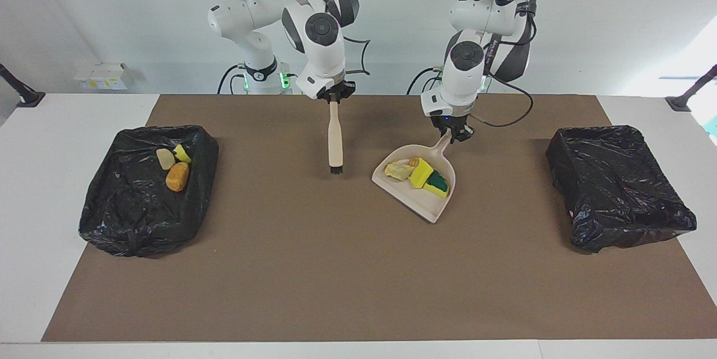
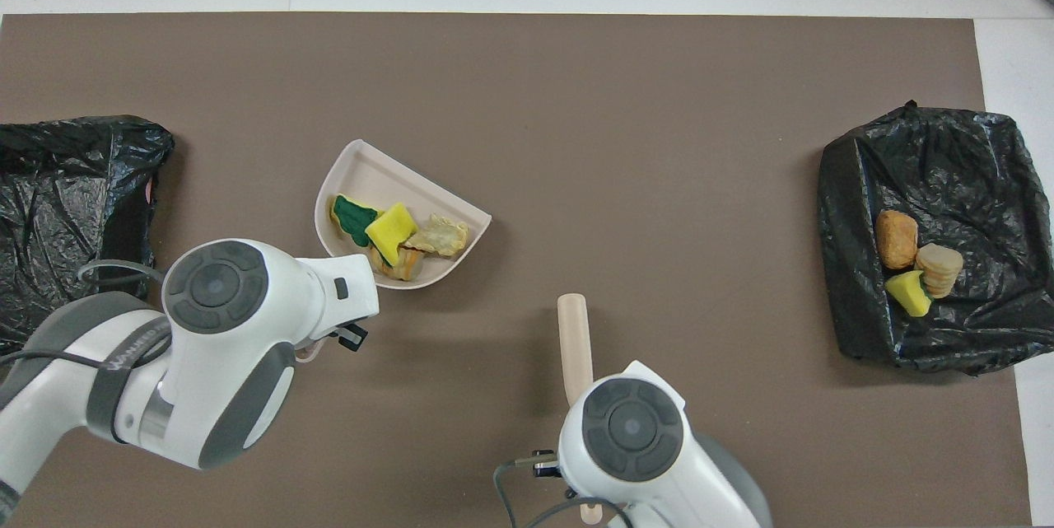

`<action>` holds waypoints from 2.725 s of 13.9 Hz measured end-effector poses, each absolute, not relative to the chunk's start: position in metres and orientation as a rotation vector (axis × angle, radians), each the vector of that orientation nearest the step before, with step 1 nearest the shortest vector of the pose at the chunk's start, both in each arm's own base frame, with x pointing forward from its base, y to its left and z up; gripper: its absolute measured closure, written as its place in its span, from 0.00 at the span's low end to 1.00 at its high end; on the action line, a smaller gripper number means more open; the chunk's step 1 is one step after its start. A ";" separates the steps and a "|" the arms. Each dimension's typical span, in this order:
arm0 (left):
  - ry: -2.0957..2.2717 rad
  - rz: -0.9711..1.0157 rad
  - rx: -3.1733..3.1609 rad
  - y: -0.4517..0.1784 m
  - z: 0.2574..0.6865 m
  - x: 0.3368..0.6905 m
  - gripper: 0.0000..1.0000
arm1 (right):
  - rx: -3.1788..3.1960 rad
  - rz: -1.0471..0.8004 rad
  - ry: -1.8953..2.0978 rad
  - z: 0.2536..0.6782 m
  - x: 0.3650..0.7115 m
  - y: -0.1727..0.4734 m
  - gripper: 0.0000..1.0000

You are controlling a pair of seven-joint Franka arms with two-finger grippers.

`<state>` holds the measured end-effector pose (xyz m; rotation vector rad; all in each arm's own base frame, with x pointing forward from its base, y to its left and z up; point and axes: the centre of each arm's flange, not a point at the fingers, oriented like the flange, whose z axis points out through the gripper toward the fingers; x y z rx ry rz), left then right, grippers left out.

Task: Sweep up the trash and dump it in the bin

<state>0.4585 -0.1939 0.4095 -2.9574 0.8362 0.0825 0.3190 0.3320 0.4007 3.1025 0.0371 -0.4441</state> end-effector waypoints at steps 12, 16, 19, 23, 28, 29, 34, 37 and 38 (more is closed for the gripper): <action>0.332 0.116 -3.066 0.045 0.529 0.507 0.69 | 3.161 -0.324 0.076 0.360 0.229 0.360 0.74; 0.565 0.103 -3.053 0.187 0.539 0.485 0.69 | 3.160 -0.304 0.023 0.335 0.218 0.374 0.74; 0.718 0.103 -2.994 0.258 0.547 0.469 0.69 | 3.139 -0.333 0.023 0.336 0.219 0.376 0.65; 0.957 0.244 -2.747 0.335 0.552 0.477 0.69 | 3.106 -0.414 -0.009 0.381 0.244 0.379 0.24; 1.058 0.436 -2.504 0.345 0.552 0.501 0.69 | 3.114 -0.418 0.063 0.451 0.317 0.349 0.00; 1.080 0.479 -2.445 0.340 0.554 0.505 0.69 | 3.110 -0.401 0.094 0.464 0.331 0.340 0.00; 1.182 0.603 -2.261 0.299 0.558 0.530 0.69 | 3.140 -0.312 0.268 0.520 0.409 0.284 0.00; 1.215 0.678 -2.145 0.283 0.561 0.540 0.69 | 3.132 -0.270 0.387 0.542 0.448 0.231 0.00; 1.227 0.703 -2.106 0.275 0.561 0.543 0.69 | 3.126 -0.258 0.423 0.548 0.459 0.213 0.00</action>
